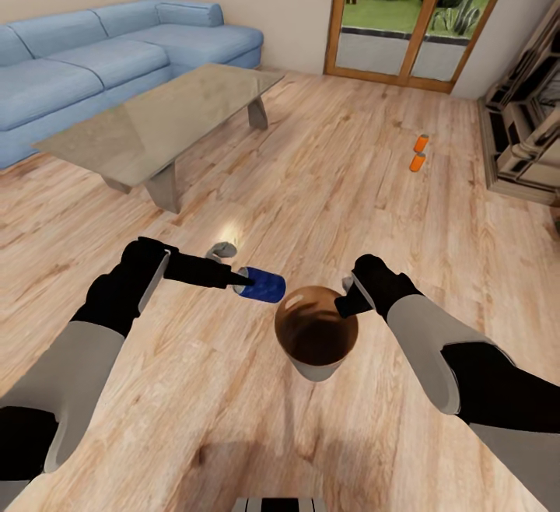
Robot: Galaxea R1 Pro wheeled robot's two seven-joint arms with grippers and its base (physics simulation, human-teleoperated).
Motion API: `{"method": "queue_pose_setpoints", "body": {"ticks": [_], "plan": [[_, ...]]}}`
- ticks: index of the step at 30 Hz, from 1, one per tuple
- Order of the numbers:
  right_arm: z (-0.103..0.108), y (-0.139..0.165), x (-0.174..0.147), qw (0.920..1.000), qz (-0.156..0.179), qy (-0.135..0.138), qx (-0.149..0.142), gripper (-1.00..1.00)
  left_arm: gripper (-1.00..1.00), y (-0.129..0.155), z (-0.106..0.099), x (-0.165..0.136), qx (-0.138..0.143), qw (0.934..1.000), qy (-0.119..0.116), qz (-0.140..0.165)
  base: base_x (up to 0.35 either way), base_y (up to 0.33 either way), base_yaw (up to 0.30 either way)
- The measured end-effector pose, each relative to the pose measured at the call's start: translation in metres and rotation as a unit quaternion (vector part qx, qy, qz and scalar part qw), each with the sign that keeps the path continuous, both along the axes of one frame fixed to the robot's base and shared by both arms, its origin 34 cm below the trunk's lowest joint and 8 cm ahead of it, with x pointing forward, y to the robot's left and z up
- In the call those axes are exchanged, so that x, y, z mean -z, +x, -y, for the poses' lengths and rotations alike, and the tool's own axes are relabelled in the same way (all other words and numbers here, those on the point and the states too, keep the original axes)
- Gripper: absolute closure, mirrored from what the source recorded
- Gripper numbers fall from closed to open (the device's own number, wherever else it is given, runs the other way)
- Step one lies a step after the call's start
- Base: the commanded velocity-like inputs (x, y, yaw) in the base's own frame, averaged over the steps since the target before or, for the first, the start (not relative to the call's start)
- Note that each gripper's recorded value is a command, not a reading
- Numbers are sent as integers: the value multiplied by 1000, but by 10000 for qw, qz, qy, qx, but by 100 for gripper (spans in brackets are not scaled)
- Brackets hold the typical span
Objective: Put the three can of soda from the living room inside the tash can in the kitchen.
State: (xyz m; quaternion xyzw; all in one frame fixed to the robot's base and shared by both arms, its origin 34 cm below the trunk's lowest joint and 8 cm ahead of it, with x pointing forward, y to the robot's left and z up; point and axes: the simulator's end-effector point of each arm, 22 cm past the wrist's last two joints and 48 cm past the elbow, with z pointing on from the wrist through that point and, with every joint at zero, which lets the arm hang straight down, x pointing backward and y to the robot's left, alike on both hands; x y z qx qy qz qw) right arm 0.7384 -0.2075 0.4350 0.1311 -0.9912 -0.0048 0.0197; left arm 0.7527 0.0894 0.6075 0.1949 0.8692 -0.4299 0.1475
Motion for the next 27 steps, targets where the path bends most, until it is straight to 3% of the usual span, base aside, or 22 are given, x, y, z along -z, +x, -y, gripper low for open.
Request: {"method": "queue_pose_setpoints", "body": {"ticks": [3, 8, 13, 22, 27], "plan": [[-3, 2, -7, 10000, 21, -25, -55, 100, 100, -4, 13, -7, 128, 9999, -36, 0, 0, 0, 0], [-17, 4, -18, 9999, 22, 82, -78, 100, 100, -32, 55, -8, 750, 9971, 78, -68, 0, 0, 0], [-25, 6, -30, 9998, 47, 95, -142, 100, 100, -41, 80, -20, 966, 9953, 4, -72, 0, 0, 0], [-46, 27, -46, 9988, 368, 269, -179, 100, 100, -47, 90, -3, 1115, 9930, 397, -30, 0, 0, 0], [-49, 35, -52, 9982, 489, 264, -217, 100, 100, -55, 96, 18, 1203, 9896, 777, -99, 0, 0, 0]]}}
